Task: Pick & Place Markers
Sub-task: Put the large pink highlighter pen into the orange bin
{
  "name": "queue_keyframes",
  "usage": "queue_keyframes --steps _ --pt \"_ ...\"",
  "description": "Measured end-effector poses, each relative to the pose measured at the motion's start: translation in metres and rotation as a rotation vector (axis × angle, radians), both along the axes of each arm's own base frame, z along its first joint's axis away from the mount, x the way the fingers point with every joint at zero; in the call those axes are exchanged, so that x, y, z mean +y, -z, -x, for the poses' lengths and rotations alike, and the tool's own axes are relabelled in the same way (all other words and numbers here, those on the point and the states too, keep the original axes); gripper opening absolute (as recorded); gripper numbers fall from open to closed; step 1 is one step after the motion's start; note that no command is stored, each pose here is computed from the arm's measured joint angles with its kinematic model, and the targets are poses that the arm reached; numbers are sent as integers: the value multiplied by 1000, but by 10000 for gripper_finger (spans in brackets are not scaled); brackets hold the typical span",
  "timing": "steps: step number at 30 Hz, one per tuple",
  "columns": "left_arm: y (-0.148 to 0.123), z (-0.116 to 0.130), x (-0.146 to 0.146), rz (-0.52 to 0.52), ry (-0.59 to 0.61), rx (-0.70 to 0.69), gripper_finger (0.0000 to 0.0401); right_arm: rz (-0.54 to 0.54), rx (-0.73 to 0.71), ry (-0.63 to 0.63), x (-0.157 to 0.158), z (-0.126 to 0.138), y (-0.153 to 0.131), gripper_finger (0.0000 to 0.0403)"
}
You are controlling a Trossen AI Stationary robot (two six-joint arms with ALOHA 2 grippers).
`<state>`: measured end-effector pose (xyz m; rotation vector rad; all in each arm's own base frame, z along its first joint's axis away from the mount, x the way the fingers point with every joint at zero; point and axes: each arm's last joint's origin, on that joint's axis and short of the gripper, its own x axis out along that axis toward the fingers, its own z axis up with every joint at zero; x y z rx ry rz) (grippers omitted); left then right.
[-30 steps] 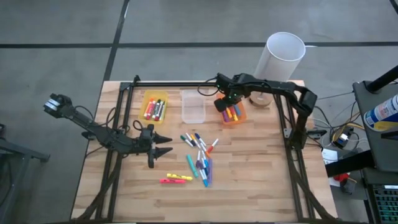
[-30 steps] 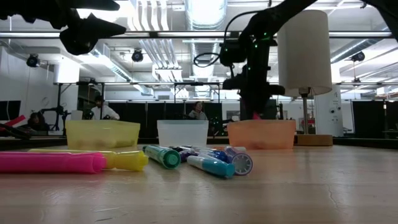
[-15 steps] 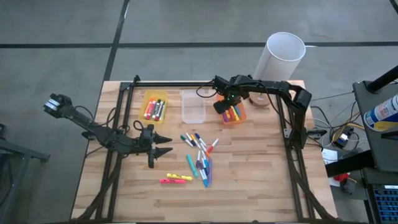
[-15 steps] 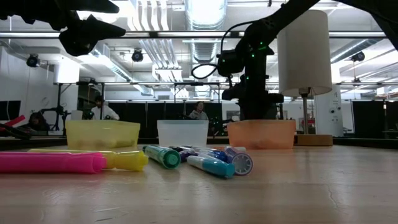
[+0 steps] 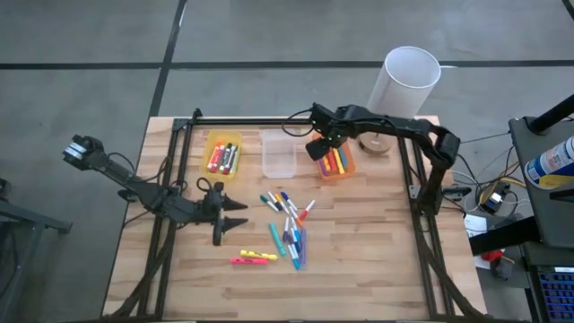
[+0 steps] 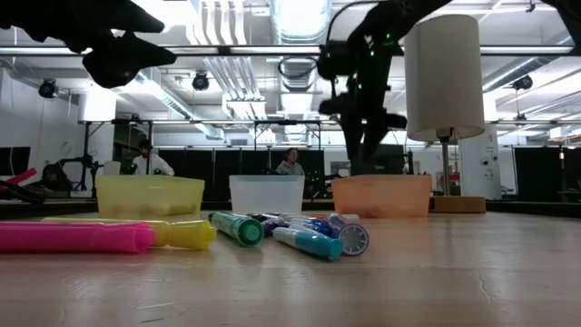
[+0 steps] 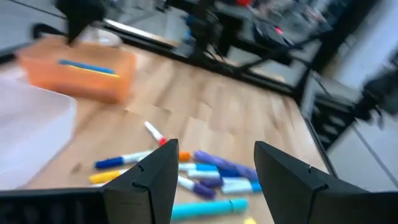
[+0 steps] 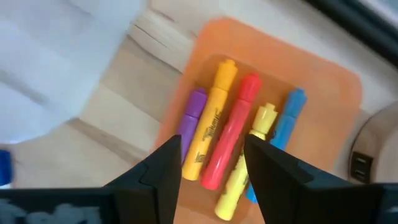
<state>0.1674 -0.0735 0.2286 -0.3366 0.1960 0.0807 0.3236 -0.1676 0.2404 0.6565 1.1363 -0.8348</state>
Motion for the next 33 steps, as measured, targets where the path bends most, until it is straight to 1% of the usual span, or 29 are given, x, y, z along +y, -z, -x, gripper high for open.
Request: queue_keyframes --steps 4,7,9,13,17,22,24,27,30,33 --pt "7 -1 -4 -57 130 66 202 70 -30 -34 15 -1 -19 169" --pt "15 -4 -8 -51 191 114 202 130 -63 -63 31 -1 -35 169" --pt "20 -6 -12 -45 215 148 202 172 -88 -84 43 -1 -46 169" --pt "37 -10 -20 -68 240 233 202 267 -126 -138 66 0 -65 169" --pt "55 -12 -28 -52 249 321 202 340 -228 -197 87 0 -85 169" --pt "71 -10 -43 -58 295 396 202 390 -365 -254 106 -2 -105 169" --pt "74 -7 -50 -58 316 414 202 409 -401 -273 109 -4 -109 169" --pt "76 -4 -60 -45 342 420 202 420 -412 -293 112 -5 -111 169" --pt "78 -1 -69 -24 351 429 202 421 -412 -295 112 -6 -110 169" --pt "86 0 -73 -11 343 467 202 422 -415 -294 111 -8 -108 168"
